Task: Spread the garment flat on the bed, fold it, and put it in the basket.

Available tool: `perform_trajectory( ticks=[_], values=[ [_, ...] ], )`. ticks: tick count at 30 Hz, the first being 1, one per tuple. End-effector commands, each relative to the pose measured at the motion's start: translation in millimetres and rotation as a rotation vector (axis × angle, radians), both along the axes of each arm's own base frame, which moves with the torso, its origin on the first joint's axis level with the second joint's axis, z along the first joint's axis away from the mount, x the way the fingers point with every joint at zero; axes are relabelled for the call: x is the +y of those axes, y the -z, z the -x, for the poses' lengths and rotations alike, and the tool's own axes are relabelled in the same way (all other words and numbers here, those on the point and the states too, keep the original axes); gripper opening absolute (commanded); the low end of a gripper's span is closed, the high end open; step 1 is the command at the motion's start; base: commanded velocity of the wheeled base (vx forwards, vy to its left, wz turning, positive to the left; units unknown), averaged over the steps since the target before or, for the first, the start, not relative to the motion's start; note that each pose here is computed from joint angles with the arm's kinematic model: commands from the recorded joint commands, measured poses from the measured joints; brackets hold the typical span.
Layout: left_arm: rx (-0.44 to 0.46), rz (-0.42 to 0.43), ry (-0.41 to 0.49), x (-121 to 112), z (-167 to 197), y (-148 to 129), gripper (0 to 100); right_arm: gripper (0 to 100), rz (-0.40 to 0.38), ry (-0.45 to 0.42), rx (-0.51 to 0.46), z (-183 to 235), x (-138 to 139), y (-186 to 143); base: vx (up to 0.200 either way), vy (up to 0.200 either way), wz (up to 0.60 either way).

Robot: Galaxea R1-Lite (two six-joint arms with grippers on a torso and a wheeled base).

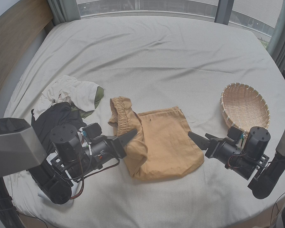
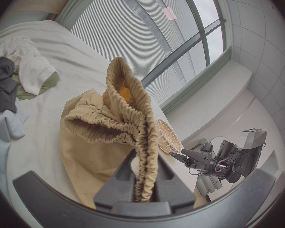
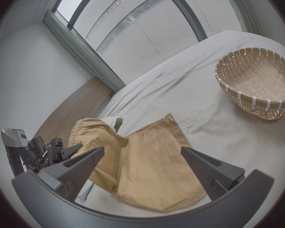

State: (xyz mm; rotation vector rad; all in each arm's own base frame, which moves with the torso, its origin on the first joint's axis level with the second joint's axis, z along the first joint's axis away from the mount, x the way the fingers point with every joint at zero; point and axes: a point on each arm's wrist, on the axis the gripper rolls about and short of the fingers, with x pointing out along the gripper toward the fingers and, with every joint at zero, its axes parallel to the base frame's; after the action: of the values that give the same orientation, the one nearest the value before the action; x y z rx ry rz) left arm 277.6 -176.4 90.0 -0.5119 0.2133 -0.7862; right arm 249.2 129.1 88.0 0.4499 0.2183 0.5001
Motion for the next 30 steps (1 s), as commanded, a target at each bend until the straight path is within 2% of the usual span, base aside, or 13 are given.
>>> perform_trajectory(
  ticks=[1,12,30],
  values=[
    [0.003,-0.001,0.028,-15,-5,8,0,100,-0.002,0.004,-0.002,0,-1,-1,0.000,0.000,0.00],
    [-0.014,0.014,0.106,-59,-17,26,0,100,-0.017,0.018,0.005,-2,-4,-1,0.000,0.000,0.00],
    [-0.012,0.011,0.109,-68,-26,38,0,100,-0.037,0.023,0.017,-2,-5,-1,0.000,0.000,0.00]
  ],
)
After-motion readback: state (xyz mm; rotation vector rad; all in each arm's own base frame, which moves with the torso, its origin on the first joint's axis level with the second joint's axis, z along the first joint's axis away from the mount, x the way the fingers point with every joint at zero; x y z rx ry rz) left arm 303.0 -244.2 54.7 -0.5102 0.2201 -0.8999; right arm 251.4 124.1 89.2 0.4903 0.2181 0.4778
